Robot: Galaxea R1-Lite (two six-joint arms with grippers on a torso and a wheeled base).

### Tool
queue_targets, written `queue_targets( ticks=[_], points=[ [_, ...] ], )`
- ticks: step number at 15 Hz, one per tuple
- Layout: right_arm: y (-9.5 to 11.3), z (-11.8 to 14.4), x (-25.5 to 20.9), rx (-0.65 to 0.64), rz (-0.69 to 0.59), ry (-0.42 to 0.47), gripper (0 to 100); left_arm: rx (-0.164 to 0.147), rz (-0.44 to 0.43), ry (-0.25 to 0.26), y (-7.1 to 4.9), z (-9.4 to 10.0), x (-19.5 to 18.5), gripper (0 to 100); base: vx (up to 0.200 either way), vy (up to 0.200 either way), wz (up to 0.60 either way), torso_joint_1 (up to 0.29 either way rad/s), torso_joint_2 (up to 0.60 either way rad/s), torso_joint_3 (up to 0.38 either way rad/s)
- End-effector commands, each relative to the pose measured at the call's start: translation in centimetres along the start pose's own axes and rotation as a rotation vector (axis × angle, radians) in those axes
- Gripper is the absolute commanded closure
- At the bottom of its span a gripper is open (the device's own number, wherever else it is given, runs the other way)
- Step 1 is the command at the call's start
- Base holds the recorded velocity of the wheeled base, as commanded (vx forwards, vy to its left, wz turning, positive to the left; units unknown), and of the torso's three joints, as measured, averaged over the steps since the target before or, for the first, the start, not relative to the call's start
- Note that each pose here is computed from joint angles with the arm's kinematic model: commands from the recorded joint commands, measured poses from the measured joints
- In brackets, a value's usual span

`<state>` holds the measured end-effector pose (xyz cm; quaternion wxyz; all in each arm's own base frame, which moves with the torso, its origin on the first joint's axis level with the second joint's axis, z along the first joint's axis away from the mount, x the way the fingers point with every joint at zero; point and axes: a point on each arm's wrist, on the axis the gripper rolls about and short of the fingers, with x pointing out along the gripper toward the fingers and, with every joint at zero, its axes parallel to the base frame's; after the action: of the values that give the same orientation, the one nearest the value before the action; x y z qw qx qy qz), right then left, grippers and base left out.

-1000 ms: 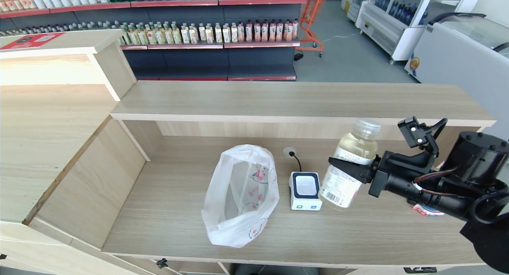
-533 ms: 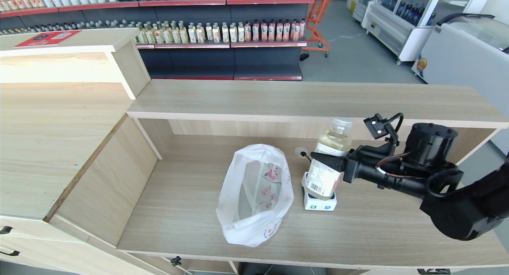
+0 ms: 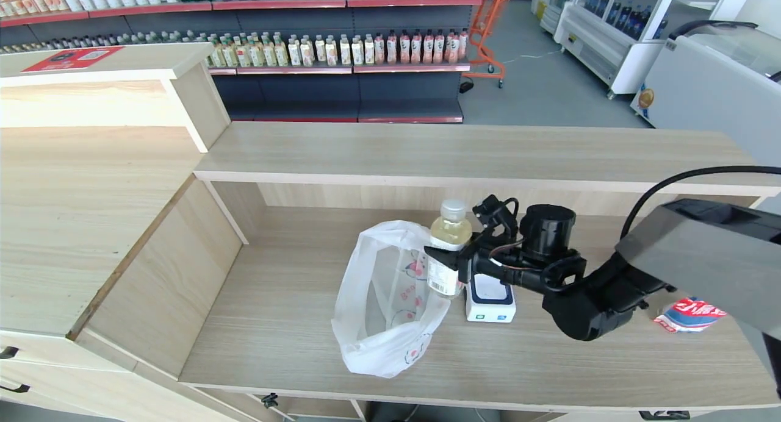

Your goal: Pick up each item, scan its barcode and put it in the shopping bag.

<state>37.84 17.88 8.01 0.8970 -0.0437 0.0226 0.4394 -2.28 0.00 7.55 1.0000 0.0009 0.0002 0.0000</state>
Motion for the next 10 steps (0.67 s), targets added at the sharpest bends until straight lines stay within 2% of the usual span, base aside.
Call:
queue_targets(
  ticks=[1, 5, 8, 10],
  points=[
    [0.6, -4.8, 5.1, -0.072, 0.035, 0.062, 100, 0.000, 0.000, 0.000, 0.0, 0.0, 0.0, 0, 0.000, 0.000, 0.00, 0.000, 0.00, 0.000],
    [2.7, -6.3, 8.8, -0.141, 0.056, 0.025, 100, 0.000, 0.000, 0.000, 0.0, 0.0, 0.0, 0, 0.000, 0.000, 0.00, 0.000, 0.00, 0.000],
    [3.4, -8.4, 10.4, -0.251, 0.078, 0.021, 100, 0.000, 0.000, 0.000, 0.0, 0.0, 0.0, 0, 0.000, 0.000, 0.00, 0.000, 0.00, 0.000],
    [3.7, -9.5, 10.7, -0.274, 0.087, 0.030, 100, 0.000, -0.002, 0.000, 0.0, 0.0, 0.0, 0, 0.000, 0.000, 0.00, 0.000, 0.00, 0.000]
  ],
)
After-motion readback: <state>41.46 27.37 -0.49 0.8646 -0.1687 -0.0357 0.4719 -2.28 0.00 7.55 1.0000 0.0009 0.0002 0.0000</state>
